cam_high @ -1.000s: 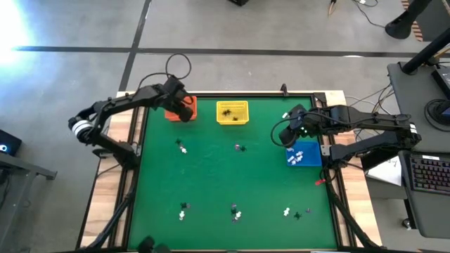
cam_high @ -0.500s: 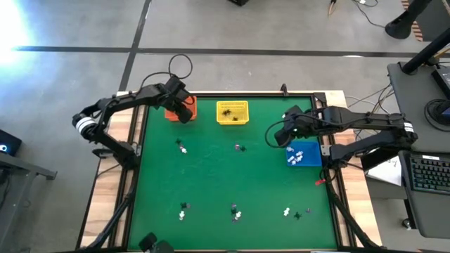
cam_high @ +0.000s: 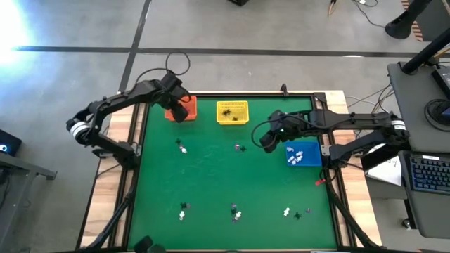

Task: Sort Halloween decoration
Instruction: Put the violet hat toy into the orange basket

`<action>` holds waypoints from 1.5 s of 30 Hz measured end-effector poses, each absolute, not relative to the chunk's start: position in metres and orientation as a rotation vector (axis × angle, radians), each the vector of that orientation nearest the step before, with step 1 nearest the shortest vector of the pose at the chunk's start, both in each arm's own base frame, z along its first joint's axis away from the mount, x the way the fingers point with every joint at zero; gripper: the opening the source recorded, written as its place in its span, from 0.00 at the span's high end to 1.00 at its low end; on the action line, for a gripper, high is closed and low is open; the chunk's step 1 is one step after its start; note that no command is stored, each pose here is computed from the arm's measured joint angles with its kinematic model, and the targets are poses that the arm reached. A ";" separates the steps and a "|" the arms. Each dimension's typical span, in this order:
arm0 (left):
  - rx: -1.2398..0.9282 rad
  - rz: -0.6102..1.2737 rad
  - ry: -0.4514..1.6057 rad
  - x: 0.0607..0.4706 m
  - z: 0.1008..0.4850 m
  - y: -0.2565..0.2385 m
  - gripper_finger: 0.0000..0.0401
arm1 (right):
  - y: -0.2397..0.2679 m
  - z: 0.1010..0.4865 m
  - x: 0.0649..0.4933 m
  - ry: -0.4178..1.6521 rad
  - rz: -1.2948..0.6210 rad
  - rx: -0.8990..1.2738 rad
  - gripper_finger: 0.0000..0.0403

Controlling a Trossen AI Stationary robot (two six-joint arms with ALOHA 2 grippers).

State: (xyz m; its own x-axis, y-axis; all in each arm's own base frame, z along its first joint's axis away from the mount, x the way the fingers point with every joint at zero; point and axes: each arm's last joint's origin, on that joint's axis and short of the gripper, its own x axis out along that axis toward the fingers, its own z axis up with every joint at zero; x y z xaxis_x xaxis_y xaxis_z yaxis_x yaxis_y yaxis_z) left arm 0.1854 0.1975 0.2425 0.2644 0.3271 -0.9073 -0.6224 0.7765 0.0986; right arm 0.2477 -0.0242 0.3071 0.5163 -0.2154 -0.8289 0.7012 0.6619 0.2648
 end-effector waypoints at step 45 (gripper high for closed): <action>-0.460 0.310 1.046 0.126 0.284 0.117 0.71 | -0.041 0.275 0.359 0.932 -0.591 0.550 0.54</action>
State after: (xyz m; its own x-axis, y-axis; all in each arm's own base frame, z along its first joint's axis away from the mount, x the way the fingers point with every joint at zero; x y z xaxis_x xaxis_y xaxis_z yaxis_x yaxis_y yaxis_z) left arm 0.1256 0.1173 0.2844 0.4712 0.0286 -0.8816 -0.4561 0.8634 -0.2157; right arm 0.3591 -0.0412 0.2749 0.4649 -0.2267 -0.8558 0.6773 0.7136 0.1789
